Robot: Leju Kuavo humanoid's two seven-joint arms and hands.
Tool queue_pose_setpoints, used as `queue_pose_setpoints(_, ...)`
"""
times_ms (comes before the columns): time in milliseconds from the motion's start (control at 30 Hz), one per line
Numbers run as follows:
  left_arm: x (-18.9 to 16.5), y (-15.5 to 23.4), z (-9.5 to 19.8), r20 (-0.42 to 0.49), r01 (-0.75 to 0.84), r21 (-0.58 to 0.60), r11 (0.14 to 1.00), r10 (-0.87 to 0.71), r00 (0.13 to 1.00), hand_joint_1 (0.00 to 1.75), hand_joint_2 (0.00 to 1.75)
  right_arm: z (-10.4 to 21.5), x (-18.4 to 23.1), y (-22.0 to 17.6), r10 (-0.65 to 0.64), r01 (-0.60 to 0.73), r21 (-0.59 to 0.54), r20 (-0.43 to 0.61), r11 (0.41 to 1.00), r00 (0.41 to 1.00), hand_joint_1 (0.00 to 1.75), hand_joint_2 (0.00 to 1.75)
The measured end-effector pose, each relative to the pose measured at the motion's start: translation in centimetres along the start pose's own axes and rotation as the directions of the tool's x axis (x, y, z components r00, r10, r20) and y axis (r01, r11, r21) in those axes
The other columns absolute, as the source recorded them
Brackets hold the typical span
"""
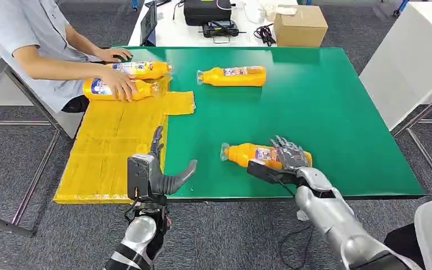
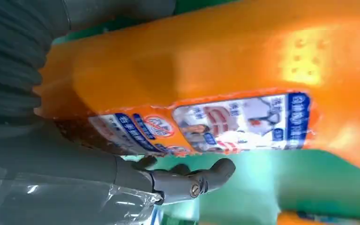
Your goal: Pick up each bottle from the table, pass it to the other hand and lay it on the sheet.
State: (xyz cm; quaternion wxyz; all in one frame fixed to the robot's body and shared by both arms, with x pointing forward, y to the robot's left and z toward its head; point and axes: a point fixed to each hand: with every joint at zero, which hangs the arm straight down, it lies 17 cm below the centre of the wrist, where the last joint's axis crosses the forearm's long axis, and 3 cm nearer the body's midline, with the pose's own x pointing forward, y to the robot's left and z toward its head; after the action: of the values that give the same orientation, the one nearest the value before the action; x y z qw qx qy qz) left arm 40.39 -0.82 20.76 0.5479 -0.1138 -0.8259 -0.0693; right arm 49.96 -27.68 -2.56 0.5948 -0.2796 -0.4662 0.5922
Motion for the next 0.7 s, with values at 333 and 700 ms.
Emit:
queue_pose_setpoints(333, -0.1, -0.9, -0.2, -0.006, -0.057, -0.044, 0.997, 0.057, 0.998, 0.00, 1.75, 2.3, -6.0, 0.0, -0.277, 0.277, 0.060, -0.007, 0.959, 0.961, 1.75, 1.75)
queue_pose_setpoints(700, -0.3, -1.3, -0.3, -0.028, -0.122, -0.059, 0.991, 0.120, 0.992, 0.00, 1.75, 4.7, -7.3, -0.2, -0.511, 0.505, 0.097, 0.062, 0.858, 0.857, 1.75, 1.75)
